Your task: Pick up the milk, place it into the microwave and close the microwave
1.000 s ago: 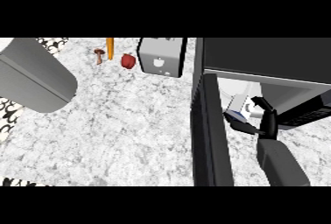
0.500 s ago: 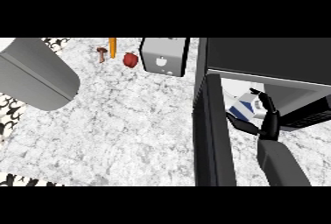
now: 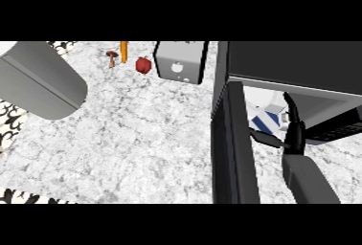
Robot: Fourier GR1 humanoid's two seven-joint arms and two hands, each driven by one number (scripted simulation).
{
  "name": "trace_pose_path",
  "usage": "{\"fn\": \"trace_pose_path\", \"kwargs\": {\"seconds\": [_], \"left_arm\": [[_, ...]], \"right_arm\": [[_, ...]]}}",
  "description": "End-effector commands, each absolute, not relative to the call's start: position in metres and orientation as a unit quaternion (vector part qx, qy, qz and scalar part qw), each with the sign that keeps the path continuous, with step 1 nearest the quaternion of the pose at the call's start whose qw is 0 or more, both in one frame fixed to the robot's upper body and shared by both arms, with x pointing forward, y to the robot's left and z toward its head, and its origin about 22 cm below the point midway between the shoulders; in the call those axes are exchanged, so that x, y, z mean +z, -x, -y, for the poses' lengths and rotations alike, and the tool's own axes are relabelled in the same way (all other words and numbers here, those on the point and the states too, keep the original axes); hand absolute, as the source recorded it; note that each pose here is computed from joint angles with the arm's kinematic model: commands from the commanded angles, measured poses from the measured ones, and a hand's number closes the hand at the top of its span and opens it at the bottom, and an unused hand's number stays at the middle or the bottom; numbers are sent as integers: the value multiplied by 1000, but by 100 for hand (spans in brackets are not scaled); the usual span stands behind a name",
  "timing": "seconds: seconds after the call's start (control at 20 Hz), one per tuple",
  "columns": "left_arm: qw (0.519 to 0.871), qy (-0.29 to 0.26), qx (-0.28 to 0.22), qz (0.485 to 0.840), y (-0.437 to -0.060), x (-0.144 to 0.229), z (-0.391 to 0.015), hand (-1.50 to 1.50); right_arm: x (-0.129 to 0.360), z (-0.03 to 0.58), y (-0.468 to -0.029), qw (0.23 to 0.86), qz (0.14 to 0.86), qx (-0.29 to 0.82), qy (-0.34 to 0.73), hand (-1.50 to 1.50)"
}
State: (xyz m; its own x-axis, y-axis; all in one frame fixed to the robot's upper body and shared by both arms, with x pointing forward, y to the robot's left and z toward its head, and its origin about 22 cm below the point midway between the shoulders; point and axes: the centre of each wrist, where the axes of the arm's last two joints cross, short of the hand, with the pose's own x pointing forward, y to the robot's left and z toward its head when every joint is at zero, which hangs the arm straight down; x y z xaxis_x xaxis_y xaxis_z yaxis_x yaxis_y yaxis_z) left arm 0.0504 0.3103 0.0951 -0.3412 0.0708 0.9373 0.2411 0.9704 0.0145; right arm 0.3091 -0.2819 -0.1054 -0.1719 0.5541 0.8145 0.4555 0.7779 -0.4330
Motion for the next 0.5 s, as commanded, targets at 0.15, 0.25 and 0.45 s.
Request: {"fn": "trace_pose_path", "kwargs": {"seconds": [0.15,0.25,0.45], "left_arm": [[580,107,-81,803,-55,92,-311,-150],[584,106,-77,801,-55,91,-311,-150],[589,100,-75,798,-60,87,-312,-150]], "right_arm": [[-29,228,-389,527,802,83,269,-150],[-19,231,-394,518,807,84,269,-150],[42,213,-435,529,813,100,223,-150]]}}
